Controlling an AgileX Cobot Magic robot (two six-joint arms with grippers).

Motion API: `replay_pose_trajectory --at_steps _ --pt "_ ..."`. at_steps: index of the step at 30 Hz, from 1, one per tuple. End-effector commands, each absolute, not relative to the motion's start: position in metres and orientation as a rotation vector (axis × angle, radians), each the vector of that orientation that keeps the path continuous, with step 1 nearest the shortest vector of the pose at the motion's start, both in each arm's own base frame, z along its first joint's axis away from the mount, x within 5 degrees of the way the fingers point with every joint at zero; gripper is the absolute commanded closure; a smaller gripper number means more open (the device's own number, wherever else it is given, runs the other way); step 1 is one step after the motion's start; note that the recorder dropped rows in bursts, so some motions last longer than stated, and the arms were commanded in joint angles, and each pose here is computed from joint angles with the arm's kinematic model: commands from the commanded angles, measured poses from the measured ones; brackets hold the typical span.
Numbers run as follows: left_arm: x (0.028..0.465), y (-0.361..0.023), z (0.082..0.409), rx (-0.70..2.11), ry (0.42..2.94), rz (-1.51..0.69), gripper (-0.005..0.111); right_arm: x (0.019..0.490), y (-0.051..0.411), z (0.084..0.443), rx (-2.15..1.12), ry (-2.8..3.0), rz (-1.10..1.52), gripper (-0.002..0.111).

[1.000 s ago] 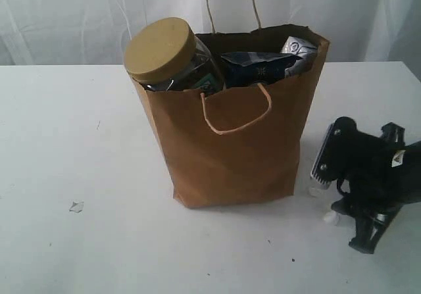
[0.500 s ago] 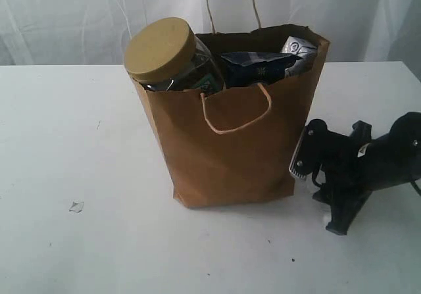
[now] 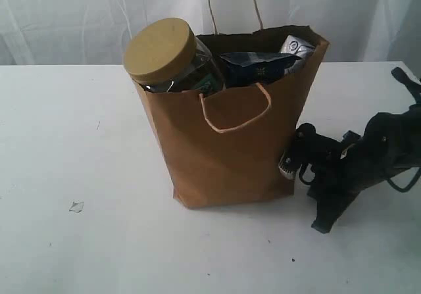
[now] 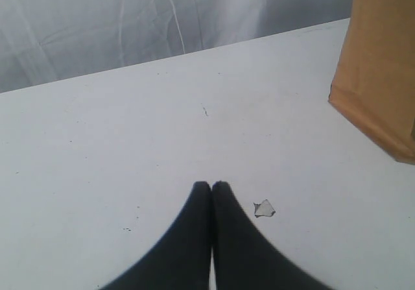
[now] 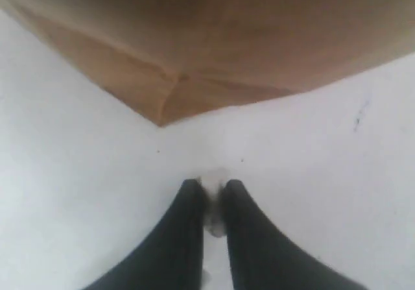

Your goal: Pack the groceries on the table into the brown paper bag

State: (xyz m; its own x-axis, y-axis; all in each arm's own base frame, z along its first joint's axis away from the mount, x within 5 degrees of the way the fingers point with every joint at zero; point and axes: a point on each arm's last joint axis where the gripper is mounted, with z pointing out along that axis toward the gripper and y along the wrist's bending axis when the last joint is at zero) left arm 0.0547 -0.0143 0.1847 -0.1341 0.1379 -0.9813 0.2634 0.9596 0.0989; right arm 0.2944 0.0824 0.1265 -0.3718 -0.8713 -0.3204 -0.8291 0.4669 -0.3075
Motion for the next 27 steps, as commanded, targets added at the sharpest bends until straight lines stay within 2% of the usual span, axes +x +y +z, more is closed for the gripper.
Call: replay_pose_trajectory --at_steps 1,8,20,27 --pt "0.055 -0.014 0.184 0.292 1.706 -0.119 0.107 0.287 0.080 0.141 -1.202 2.366 -0.082 0.108" --pt "0.055 -0.014 0.184 0.292 1.706 -0.119 0.107 0.256 0.072 0.165 -1.103 2.357 -0.066 0.108" --pt "0.055 -0.014 0.184 0.292 1.706 -0.119 0.107 0.233 0.068 0.208 -0.850 2.369 0.020 0.108" --pt "0.055 -0.014 0.184 0.292 1.706 -0.119 0.107 0.198 0.061 0.240 -0.638 2.454 0.135 0.108"
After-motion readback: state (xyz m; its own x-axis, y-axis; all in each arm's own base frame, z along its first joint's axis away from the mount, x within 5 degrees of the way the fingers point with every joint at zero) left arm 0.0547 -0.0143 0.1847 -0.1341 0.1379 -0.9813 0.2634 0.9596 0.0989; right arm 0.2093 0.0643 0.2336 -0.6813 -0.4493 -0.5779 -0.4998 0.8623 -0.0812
